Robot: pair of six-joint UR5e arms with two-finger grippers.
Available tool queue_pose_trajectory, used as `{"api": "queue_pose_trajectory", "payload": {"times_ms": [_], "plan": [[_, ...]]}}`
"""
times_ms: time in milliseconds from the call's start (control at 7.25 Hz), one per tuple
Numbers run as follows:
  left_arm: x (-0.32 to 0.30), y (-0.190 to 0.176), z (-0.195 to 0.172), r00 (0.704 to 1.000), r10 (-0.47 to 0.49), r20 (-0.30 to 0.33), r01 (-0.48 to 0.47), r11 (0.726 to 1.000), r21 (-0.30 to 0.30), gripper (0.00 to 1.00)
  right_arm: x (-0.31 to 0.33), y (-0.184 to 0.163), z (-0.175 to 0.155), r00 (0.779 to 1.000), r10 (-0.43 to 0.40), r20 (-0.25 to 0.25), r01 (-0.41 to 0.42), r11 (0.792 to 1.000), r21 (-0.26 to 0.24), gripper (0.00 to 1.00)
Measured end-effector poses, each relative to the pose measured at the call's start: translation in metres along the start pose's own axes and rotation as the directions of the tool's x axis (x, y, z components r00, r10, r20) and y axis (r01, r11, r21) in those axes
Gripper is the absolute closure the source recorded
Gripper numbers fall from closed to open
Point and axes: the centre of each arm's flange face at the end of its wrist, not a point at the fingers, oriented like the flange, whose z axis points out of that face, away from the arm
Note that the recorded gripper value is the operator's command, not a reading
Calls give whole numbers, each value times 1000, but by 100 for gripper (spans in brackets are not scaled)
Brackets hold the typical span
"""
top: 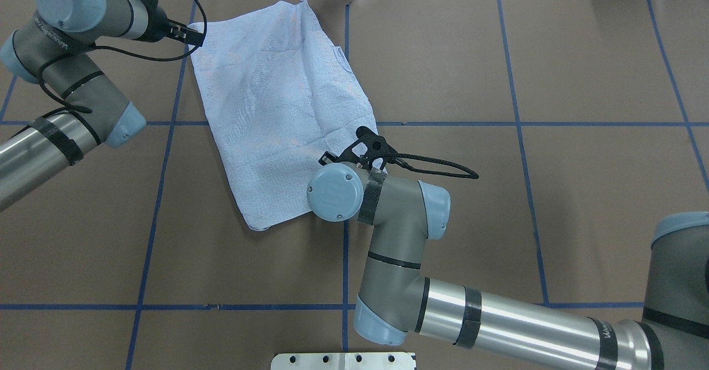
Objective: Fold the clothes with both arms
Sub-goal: 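Lower the right gripper onto the shirt's near corner and grasp it, then move the left gripper to the shirt's near edge and grasp it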
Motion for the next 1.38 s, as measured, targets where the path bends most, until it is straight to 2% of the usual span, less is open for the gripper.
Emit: {"api": "queue_pose_trajectory", "payload": {"times_ms": [138,1379], "plan": [[0,0,0,1000,0,0,0,1000,0,0,-2,1,1,1000,2,-2,-2,1000,1,100],[11,-2,-3,1000,-15,-19,15,1000,9,0,-10,1,-15,1000,10,23,-10,1000,-16,100]]}}
